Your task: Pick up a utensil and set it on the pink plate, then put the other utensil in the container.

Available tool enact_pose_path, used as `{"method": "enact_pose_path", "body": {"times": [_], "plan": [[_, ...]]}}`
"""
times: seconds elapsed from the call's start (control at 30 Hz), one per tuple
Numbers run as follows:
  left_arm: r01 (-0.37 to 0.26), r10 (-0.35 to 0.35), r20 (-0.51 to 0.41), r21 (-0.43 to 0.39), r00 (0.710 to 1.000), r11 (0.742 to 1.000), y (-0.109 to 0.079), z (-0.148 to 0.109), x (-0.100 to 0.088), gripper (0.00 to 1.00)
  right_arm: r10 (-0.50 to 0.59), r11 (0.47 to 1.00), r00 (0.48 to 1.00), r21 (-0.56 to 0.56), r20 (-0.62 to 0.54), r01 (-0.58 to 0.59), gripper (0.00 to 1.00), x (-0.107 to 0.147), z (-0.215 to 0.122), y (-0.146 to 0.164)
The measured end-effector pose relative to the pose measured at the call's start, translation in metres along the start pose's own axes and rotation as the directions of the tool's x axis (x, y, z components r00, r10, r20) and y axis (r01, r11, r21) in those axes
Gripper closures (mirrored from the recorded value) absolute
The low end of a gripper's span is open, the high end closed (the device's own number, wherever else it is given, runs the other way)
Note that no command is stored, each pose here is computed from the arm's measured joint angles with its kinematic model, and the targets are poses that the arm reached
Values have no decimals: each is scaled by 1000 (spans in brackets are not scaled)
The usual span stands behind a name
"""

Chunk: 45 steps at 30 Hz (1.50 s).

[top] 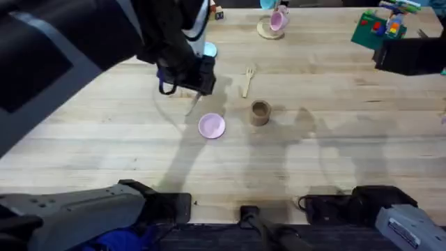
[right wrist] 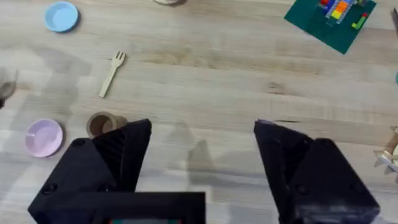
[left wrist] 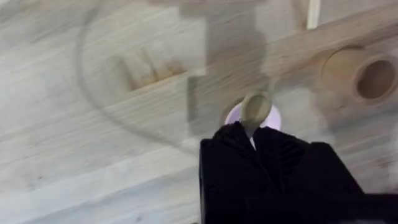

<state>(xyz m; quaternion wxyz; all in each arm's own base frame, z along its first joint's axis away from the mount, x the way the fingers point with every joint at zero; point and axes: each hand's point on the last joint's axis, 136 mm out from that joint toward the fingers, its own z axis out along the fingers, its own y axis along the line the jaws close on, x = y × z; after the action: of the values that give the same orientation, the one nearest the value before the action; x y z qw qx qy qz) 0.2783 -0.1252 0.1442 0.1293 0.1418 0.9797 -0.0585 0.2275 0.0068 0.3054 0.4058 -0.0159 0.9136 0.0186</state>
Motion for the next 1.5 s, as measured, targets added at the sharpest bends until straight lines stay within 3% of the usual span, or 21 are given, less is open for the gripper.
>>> {"method": "enact_pose_path", "body": {"times": [0.13, 0.57, 0.87, 1.1, 1.5], "plan": [[3, -4, 24, 21, 1000, 1000, -10, 6, -4, 959, 0, 1000, 1000, 0, 0, 0, 5, 0, 0, 0], [51, -50, -29, 45, 998, 998, -15, 36, 20, 959, 0, 1000, 1000, 0, 0, 0, 5, 0, 0, 0], [57, -53, -64, 61, 997, 997, -33, 54, 39, 959, 0, 1000, 1000, 0, 0, 0, 5, 0, 0, 0], [96, -91, -74, 60, 993, 994, -32, 63, 46, 959, 0, 1000, 1000, 0, 0, 0, 5, 0, 0, 0], [108, -102, -111, 47, 989, 993, -30, 77, 55, 959, 0, 1000, 1000, 0, 0, 0, 5, 0, 0, 0]]}}
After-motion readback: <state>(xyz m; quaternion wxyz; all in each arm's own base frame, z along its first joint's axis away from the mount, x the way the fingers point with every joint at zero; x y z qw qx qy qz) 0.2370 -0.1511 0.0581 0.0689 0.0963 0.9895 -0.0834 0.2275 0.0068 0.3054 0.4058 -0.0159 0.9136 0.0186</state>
